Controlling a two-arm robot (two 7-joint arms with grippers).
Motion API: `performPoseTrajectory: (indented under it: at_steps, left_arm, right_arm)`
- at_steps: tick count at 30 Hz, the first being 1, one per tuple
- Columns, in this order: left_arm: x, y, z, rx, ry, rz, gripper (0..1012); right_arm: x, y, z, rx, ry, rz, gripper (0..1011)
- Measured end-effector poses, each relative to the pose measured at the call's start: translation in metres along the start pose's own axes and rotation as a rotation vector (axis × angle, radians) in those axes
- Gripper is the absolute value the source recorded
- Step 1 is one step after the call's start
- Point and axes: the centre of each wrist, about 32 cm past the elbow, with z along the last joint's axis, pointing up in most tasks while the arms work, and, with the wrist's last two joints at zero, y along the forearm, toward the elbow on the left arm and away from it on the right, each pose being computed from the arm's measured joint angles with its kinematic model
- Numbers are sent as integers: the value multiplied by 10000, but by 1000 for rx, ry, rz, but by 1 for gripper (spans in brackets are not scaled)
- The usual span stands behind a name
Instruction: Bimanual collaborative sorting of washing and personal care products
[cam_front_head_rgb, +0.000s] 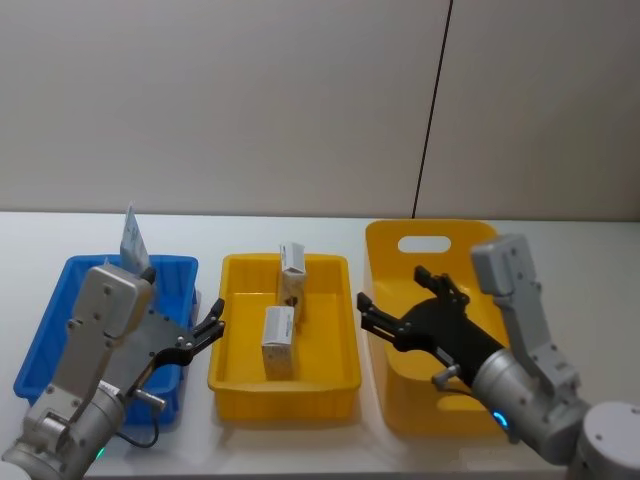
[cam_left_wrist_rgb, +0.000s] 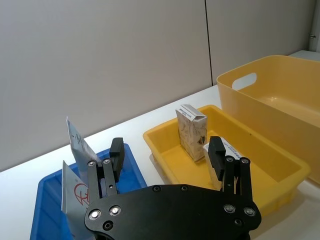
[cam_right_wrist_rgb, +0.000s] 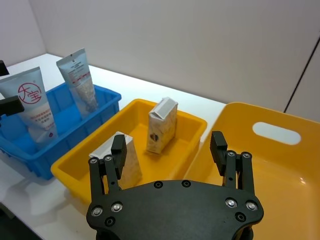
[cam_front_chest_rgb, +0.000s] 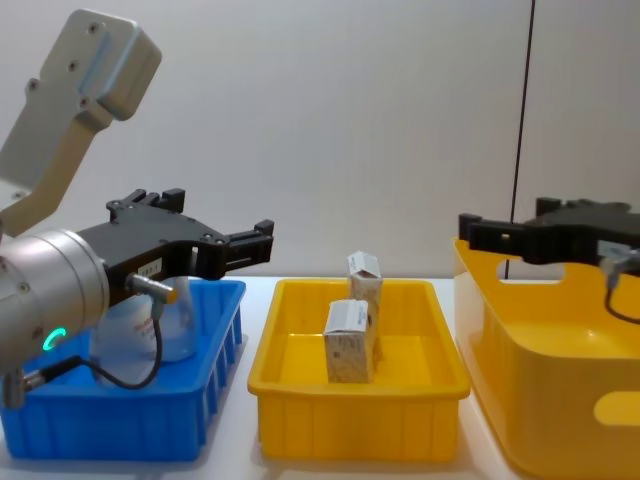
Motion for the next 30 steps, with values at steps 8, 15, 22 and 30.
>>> performPoseTrajectory:
  at_steps: [8, 15, 22, 30]
  left_arm:
    - [0, 0, 0, 0, 0, 0, 1001]
    - [0, 0, 0, 0, 0, 0, 1001]
    - [0, 0, 0, 0, 0, 0, 1001]
    - [0, 0, 0, 0, 0, 0, 1001]
  right_arm:
    - [-33, 174, 45, -29, 17, 14, 1004]
    - [-123, 336, 92, -54, 58, -2, 1004]
    - [-261, 502, 146, -82, 115, -24, 1004]
    - [-423, 641, 204, -123, 174, -40, 1004]
